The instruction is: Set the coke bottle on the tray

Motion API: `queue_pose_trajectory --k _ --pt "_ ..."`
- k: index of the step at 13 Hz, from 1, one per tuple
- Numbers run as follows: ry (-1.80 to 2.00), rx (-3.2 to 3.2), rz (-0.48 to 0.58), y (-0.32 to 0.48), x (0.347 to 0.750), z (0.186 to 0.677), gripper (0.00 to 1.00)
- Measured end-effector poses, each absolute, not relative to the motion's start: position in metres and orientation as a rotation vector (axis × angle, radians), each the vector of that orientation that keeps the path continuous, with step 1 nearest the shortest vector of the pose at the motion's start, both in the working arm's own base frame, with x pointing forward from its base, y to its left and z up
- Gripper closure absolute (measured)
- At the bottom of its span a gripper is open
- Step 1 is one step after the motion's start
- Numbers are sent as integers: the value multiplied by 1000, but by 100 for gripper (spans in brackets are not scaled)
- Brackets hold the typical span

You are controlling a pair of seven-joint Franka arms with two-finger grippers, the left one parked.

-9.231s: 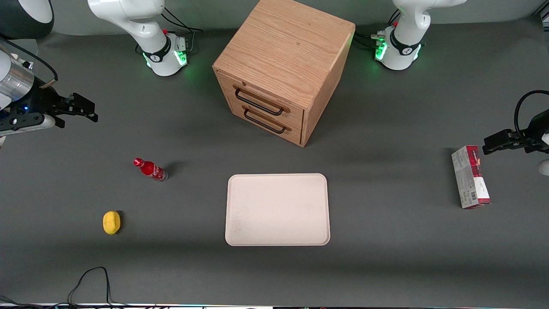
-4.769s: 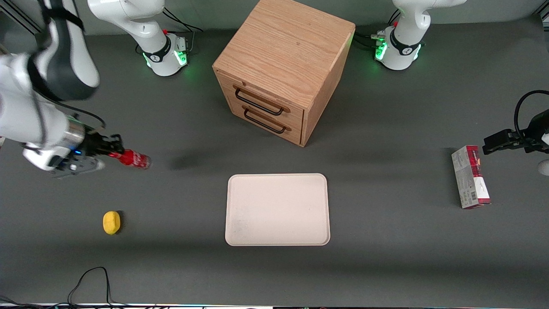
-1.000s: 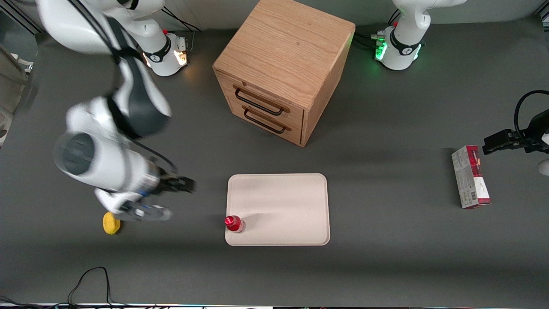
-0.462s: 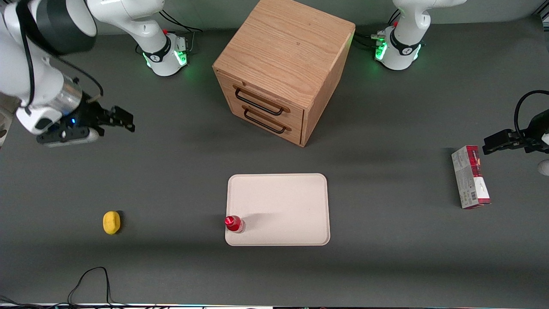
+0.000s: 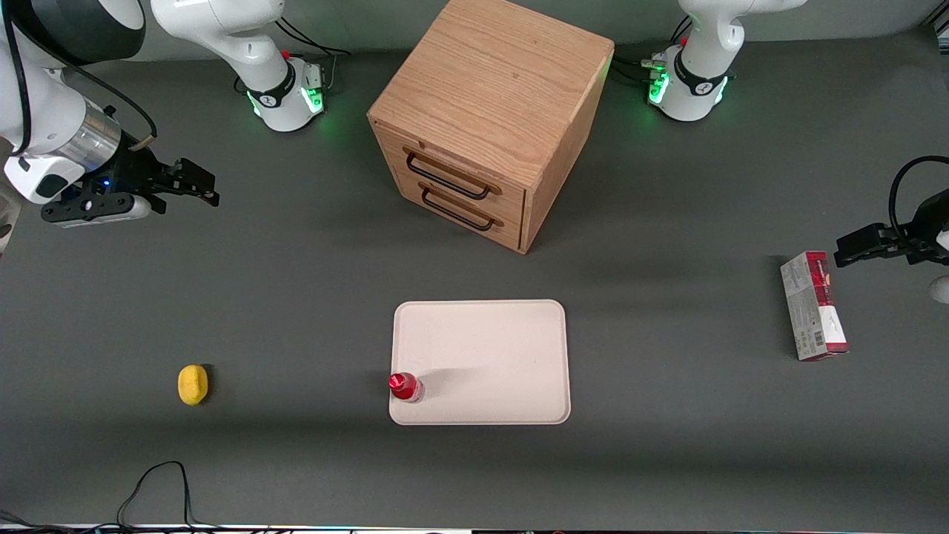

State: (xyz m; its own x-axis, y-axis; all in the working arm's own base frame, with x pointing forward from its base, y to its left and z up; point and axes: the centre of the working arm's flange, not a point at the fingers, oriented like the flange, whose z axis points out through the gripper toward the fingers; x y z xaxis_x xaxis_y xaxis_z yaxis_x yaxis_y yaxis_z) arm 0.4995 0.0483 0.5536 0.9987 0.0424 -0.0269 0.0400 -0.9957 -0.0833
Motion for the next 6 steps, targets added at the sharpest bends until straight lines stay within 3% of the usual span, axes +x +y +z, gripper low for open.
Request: queue_pose_trajectory --k 6 --pt "-98 -3061 112 40 520 561 0"
